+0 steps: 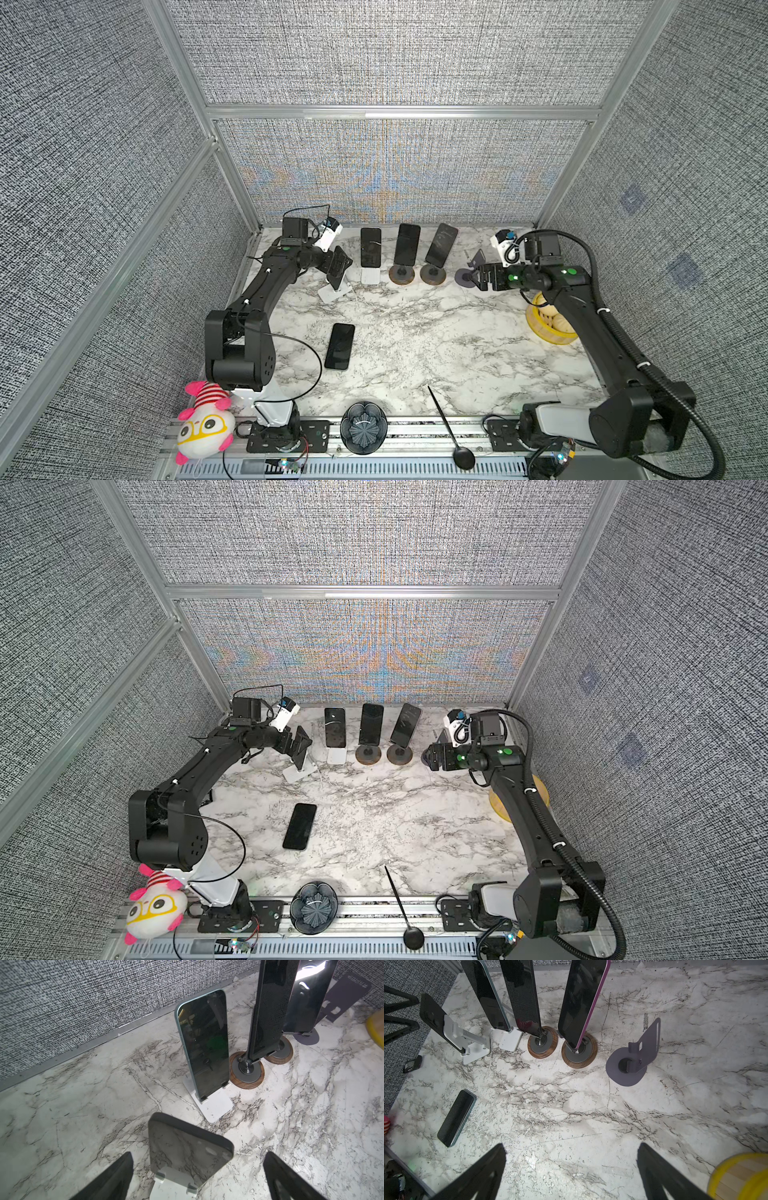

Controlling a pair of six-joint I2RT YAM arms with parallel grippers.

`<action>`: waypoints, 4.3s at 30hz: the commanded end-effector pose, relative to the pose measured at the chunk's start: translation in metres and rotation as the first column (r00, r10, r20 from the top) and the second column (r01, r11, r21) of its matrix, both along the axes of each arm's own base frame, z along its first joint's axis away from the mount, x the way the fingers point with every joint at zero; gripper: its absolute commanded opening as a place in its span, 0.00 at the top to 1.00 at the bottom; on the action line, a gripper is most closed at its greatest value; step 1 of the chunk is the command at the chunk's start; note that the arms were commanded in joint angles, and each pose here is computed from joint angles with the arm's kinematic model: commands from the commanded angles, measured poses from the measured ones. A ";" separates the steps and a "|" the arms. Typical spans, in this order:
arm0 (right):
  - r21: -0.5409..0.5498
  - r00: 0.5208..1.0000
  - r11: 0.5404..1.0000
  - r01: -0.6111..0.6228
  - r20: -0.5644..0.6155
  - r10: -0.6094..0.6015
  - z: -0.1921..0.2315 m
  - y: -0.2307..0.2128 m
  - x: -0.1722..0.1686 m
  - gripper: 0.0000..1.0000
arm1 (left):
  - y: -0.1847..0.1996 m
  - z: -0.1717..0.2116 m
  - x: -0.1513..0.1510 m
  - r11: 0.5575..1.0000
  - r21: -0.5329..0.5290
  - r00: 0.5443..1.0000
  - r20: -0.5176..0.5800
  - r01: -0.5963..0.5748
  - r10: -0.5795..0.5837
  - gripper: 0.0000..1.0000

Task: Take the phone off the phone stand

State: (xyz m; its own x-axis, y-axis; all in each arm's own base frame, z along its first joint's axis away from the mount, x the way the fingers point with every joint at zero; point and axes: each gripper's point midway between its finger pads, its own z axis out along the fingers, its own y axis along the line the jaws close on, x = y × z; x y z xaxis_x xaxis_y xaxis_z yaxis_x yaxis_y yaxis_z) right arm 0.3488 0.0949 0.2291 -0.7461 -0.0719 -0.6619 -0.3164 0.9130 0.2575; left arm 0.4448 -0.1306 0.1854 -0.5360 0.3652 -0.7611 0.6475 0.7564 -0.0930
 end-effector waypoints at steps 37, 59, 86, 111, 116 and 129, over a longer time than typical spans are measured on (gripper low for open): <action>-0.057 0.999 0.998 0.002 -0.046 -0.004 -0.012 -0.003 -0.006 0.01 | 0.002 -0.043 0.011 0.997 -0.031 0.989 -0.125 0.070 -0.073 0.10; -0.094 0.999 0.996 -0.007 -0.054 0.002 -0.019 -0.004 -0.007 0.01 | 0.001 -0.031 0.012 0.997 -0.032 0.990 -0.117 0.077 -0.080 0.28; -0.036 0.997 0.997 -0.072 0.015 0.073 0.008 0.032 -0.027 0.01 | 0.005 0.009 -0.004 0.998 -0.034 0.999 -0.021 0.048 -0.049 0.02; -0.124 0.995 0.989 -0.075 -0.079 0.065 -0.006 0.028 -0.021 0.01 | 0.018 0.004 -0.025 0.877 -0.024 0.877 0.023 0.481 -0.480 0.02; -0.136 0.994 0.988 -0.072 -0.092 0.059 -0.011 0.027 -0.019 0.02 | 0.018 0.003 -0.016 0.869 0.005 0.867 0.064 0.495 -0.494 0.02; -0.166 0.993 0.984 -0.064 -0.105 0.047 -0.017 0.030 -0.015 0.02 | 0.019 -0.005 0.004 0.850 0.016 0.848 0.064 0.526 -0.526 0.02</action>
